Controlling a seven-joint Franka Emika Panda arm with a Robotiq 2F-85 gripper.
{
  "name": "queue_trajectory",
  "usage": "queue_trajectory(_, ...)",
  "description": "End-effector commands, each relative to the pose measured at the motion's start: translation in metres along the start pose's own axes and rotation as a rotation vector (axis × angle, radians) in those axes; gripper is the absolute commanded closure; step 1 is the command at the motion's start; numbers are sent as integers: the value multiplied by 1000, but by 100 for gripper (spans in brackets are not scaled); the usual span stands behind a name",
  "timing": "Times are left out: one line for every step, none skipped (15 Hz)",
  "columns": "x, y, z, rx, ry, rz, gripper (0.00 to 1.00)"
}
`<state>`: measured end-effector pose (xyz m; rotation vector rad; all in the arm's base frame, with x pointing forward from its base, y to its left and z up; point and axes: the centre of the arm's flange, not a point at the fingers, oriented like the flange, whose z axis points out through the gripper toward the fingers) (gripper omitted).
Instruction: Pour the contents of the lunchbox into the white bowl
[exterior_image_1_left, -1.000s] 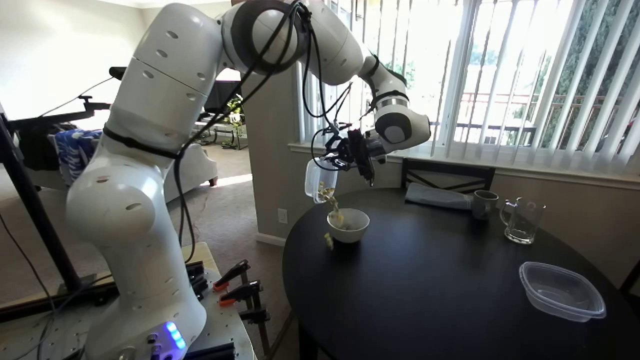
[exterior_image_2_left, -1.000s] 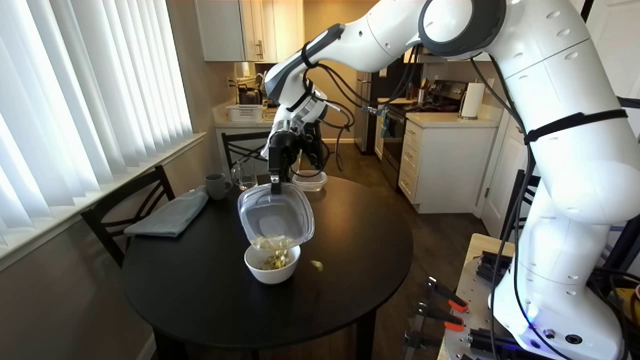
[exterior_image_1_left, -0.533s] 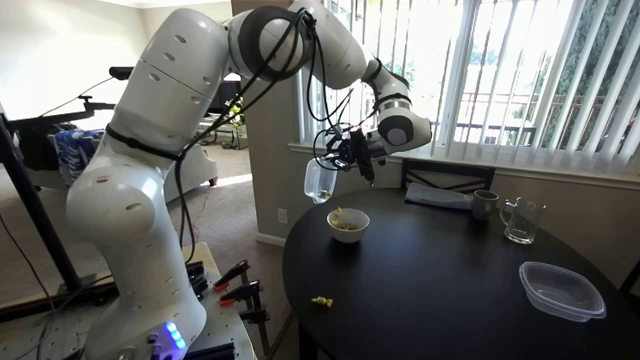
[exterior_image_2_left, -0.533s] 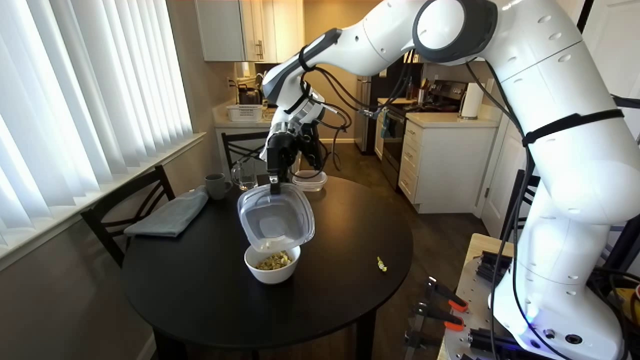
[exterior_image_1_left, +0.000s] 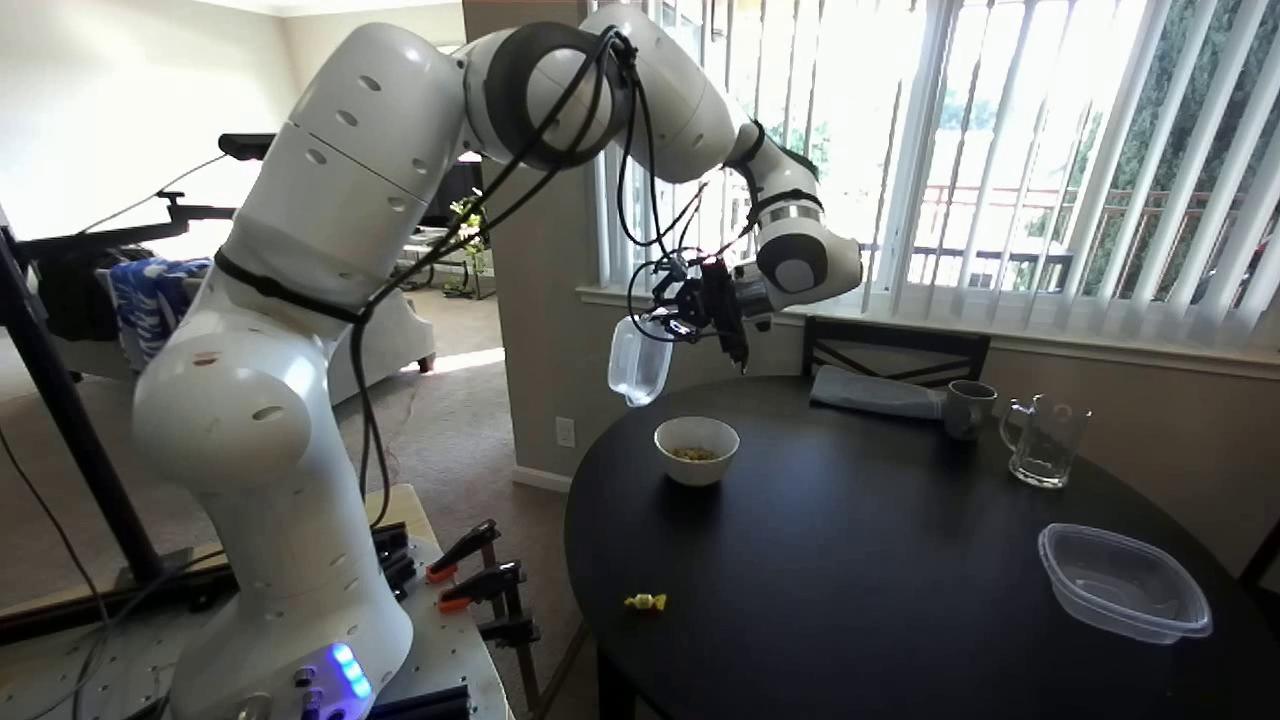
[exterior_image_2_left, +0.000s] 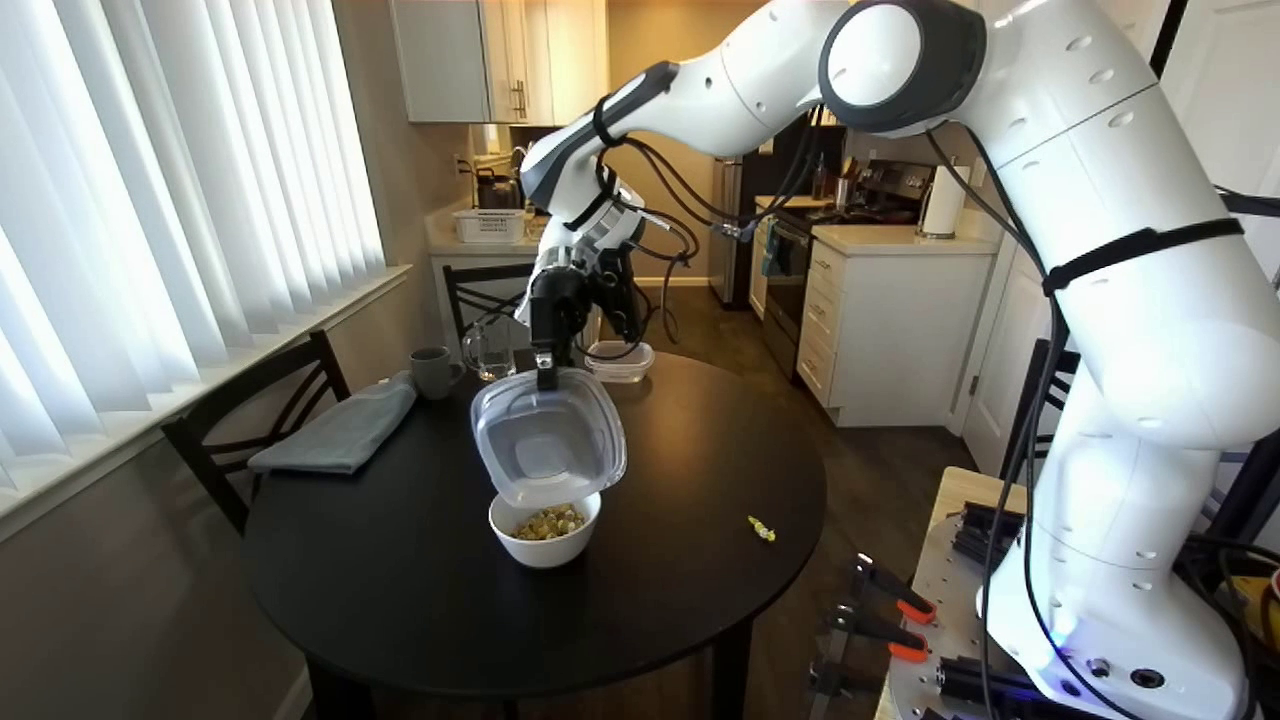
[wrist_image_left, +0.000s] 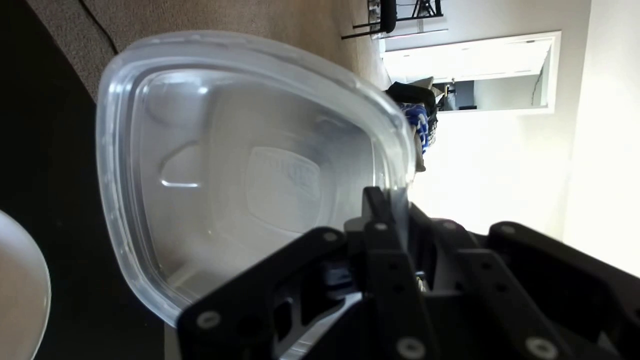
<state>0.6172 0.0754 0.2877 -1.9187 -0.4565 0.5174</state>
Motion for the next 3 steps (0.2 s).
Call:
queue_trajectory(3, -4, -3, 7, -18, 11, 94)
queue_trajectory(3, -4, -3, 6, -17, 13, 94)
queue_trajectory(2, -4, -3, 4, -14, 8, 94)
